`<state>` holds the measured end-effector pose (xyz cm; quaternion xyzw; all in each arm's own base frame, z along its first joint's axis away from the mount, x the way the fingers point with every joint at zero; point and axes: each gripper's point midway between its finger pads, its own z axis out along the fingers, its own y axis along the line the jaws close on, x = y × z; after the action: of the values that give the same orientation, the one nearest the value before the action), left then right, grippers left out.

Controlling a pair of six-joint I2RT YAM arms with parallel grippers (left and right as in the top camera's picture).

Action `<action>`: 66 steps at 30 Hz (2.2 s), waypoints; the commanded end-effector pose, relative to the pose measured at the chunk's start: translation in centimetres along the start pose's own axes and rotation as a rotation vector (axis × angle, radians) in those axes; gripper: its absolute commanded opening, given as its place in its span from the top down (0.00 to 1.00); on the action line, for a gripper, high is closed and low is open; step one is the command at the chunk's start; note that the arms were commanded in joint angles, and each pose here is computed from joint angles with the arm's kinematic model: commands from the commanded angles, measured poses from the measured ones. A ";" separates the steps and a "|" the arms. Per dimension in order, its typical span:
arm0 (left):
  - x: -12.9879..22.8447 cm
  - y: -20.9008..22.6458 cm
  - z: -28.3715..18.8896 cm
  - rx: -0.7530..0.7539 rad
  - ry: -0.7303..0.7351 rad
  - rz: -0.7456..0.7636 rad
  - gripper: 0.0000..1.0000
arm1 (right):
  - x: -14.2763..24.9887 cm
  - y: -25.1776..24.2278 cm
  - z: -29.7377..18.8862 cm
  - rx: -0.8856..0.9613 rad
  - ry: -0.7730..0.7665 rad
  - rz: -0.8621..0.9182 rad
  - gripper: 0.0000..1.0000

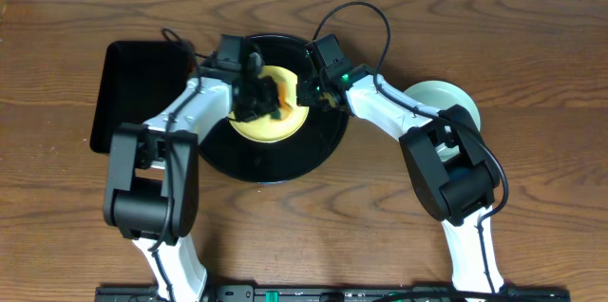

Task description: Clean dirty plates on tray and stack at the side

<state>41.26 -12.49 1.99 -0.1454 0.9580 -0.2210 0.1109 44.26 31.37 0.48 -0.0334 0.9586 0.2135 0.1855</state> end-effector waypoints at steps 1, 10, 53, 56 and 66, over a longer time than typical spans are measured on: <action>-3.2 6.6 -1.1 -0.239 -0.141 -0.124 0.91 | 2.9 -3.0 2.6 0.066 0.086 0.046 0.99; -3.6 5.9 -6.5 -0.084 -0.062 -0.245 0.92 | 2.8 -3.0 2.6 0.065 0.084 0.047 0.99; -3.1 7.3 -12.0 -0.242 -0.150 -0.148 0.92 | 3.8 -1.6 5.1 0.095 0.032 0.035 0.99; -3.1 7.3 -12.0 -0.242 -0.150 -0.148 0.92 | 2.1 -1.0 3.1 0.093 -0.008 -0.024 0.99; -3.3 7.8 -12.2 -0.244 -0.155 -0.161 0.92 | -2.3 -0.8 -4.3 0.291 -0.181 -0.224 0.99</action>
<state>39.13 -0.75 9.97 -0.2472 0.9513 -0.1082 0.1494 44.32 29.81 1.49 -0.0634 0.9620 0.1082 0.2426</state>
